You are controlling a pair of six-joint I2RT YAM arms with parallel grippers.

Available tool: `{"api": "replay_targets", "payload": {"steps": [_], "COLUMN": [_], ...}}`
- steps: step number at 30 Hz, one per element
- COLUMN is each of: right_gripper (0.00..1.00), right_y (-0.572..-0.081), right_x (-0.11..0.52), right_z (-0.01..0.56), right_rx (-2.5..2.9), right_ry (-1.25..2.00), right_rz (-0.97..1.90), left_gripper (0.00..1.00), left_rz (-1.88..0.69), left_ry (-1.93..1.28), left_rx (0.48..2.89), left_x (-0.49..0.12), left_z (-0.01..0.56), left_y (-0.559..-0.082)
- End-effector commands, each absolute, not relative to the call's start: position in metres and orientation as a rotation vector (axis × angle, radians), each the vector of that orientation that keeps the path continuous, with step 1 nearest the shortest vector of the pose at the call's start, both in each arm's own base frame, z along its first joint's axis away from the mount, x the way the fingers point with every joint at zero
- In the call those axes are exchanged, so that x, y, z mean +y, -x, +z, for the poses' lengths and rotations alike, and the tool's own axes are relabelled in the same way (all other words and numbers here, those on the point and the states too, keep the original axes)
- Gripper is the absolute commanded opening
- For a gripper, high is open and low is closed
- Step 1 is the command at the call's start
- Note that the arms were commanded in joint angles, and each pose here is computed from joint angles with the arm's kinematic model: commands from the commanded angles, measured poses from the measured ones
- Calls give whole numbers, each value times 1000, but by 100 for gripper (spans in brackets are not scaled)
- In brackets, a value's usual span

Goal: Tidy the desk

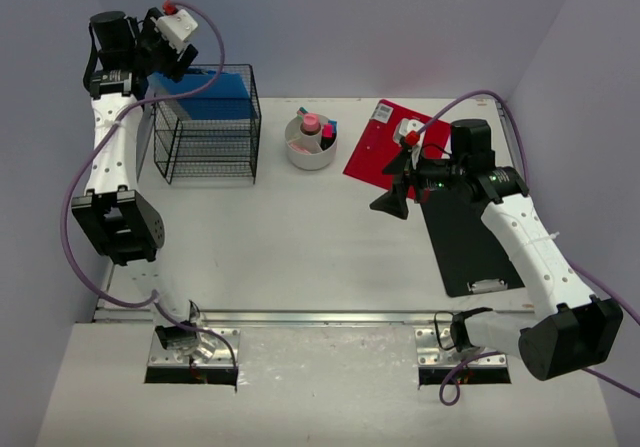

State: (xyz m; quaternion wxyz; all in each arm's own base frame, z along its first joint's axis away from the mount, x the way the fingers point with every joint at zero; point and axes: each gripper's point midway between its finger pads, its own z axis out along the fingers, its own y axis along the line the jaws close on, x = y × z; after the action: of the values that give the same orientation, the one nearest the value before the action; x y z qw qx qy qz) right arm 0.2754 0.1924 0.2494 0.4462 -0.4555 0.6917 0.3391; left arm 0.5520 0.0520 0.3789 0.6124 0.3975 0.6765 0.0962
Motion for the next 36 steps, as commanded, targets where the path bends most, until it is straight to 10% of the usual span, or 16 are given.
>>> {"api": "replay_targets", "payload": {"steps": [1,7,12,22,36], "right_gripper": [99,99,99,99,99], "right_y": [-275,-274,-276,-284,-290], "right_x": [190,190,190,193,193], "right_z": [255,254,254,253,240], "right_rx": [1676,1678,1683,1704,1744], "right_ry": [1142,1134,1130,1112,1106], "right_rz": [816,823,819,845,858], "left_gripper": [63,55,1,0,0], "left_rz": [47,-10,31,-37,19], "left_ry": [-623,-514,-375,-265,-97], "left_rx": [1348,1373,1702,2093,1851], "left_x": [43,25,44,58,78], "left_z": [478,508,448,333,319], "left_y": [-515,-443,-415,-404,-506]}}
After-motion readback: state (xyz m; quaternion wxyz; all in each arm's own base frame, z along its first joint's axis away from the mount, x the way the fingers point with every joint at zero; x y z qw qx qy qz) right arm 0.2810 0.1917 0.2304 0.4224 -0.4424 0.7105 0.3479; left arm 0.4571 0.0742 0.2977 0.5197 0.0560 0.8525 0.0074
